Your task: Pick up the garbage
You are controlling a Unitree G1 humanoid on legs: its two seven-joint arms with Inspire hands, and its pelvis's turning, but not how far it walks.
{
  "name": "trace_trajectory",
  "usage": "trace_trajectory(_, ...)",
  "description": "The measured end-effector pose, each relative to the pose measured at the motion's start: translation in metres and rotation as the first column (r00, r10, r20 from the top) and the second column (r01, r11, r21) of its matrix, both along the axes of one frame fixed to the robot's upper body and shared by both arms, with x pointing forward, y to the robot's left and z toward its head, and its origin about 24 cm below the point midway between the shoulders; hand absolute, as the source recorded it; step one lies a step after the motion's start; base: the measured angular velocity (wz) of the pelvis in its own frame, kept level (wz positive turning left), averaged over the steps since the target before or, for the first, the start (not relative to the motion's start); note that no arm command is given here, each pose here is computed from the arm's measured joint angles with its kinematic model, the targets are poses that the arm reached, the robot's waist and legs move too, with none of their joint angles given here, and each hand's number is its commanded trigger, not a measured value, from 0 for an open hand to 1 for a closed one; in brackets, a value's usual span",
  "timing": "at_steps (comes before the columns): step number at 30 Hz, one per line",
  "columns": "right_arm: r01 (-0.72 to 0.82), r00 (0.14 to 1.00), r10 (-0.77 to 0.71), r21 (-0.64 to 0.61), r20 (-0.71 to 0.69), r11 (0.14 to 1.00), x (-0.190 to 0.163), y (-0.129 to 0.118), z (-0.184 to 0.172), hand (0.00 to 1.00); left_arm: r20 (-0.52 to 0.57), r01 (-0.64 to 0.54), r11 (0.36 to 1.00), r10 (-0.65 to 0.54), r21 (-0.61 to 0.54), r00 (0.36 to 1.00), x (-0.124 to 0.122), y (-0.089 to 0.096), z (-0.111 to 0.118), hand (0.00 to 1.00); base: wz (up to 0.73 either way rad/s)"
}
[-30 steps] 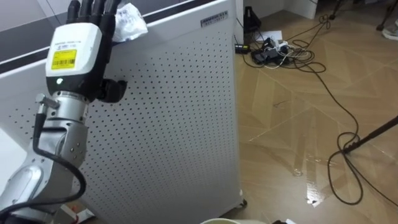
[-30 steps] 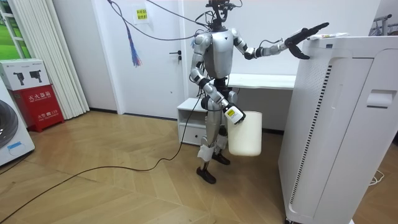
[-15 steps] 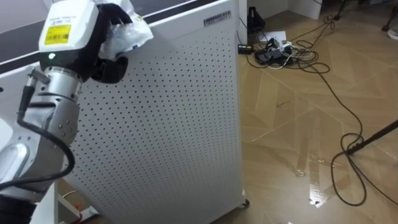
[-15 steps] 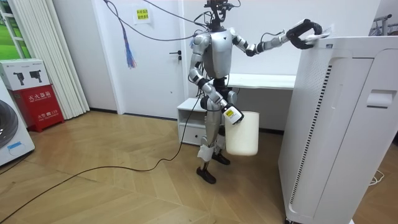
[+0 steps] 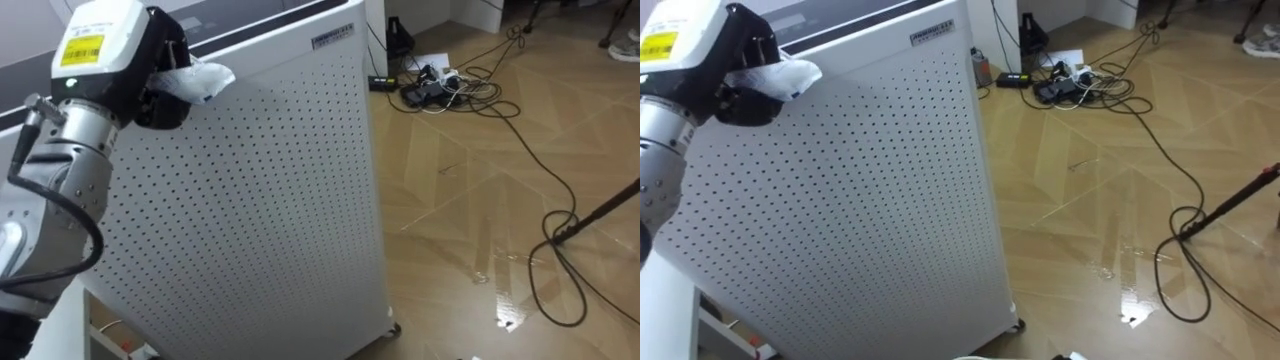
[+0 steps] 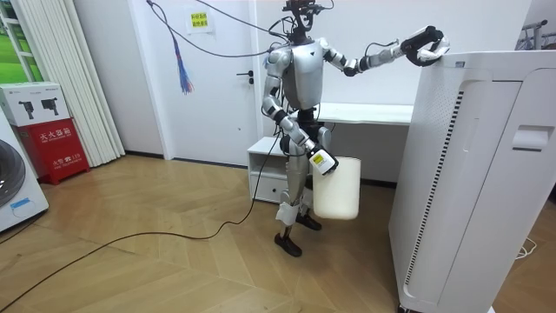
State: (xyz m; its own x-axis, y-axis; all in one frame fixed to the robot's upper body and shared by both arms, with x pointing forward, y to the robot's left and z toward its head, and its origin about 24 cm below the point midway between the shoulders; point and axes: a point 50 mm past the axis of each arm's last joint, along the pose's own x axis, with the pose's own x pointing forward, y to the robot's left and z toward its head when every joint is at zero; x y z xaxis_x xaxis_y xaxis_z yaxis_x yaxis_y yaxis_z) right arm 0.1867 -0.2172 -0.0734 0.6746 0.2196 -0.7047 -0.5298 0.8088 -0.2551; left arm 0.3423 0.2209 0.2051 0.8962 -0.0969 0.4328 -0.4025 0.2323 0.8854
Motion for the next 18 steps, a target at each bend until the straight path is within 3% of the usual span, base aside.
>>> trace_trajectory(7, -0.001, 1.000, 0.001, 0.024, 0.021, 1.000, 0.006, 0.007, 0.002, 1.00, 0.091, 0.061, 0.994, -0.052, -0.092, 0.994, -0.013, -0.006, 0.005, 1.00, 0.00)
trace_trajectory(11, 0.003, 1.000, -0.004, 0.045, 0.029, 0.999, 0.008, 0.012, 0.003, 1.00, 0.132, 0.208, 0.968, -0.190, -0.140, 0.973, -0.030, -0.033, 0.007, 1.00, 0.04)
trace_trajectory(18, 0.039, 0.998, -0.043, 0.078, 0.053, 0.996, 0.010, 0.019, 0.003, 1.00, 0.057, 0.381, 0.876, -0.382, -0.296, 0.923, -0.051, -0.064, -0.016, 1.00, 0.03)
